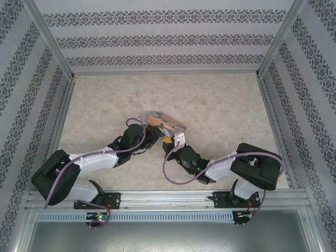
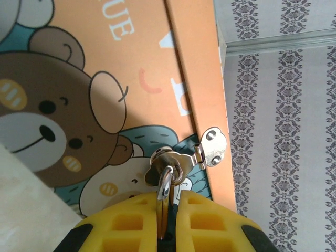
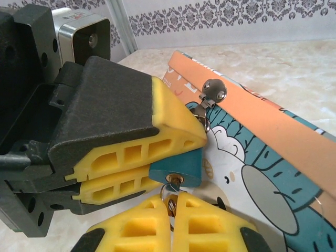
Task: Unlock a padlock with a key
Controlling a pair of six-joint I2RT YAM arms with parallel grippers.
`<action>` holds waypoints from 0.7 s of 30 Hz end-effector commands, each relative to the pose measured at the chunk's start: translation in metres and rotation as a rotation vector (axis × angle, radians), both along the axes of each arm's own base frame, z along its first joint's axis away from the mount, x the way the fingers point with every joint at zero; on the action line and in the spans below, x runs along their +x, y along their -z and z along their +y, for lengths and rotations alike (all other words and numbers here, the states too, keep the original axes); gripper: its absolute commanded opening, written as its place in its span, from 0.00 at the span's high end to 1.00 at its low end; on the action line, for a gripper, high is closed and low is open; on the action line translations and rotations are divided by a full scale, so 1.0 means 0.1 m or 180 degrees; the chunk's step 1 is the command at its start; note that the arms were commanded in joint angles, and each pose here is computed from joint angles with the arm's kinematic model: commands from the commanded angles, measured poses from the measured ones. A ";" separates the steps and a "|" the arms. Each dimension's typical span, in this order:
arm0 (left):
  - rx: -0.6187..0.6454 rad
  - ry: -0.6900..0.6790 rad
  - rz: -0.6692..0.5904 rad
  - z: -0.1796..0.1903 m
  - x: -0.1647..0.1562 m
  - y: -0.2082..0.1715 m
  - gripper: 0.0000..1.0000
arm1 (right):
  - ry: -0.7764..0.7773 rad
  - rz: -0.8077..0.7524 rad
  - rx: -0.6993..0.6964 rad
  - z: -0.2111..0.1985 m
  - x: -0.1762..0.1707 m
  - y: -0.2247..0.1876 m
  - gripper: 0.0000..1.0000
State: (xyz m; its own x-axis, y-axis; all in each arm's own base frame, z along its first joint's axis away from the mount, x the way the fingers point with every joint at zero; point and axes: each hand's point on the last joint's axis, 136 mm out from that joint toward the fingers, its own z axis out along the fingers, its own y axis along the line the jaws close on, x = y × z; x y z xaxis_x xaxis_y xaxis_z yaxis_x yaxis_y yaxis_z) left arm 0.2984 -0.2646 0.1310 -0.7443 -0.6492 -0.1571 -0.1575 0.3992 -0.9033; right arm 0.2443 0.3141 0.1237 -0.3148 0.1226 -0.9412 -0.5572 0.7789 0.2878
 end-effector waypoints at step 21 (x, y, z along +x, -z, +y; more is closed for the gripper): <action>0.0291 0.0205 0.0276 -0.01 -0.19 0.48 0.58 | 0.0382 0.0300 0.0417 -0.14 0.02 0.39 1.00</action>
State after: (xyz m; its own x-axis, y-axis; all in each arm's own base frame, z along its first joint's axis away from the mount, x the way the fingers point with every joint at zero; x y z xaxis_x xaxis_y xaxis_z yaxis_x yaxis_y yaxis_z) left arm 0.2831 -0.2744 0.0881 -0.7972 -0.5877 -0.1382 -0.1998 0.4728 -0.8582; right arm 0.2459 0.3045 0.0782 -0.3871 0.1991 -0.9003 -0.4679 0.7989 0.3779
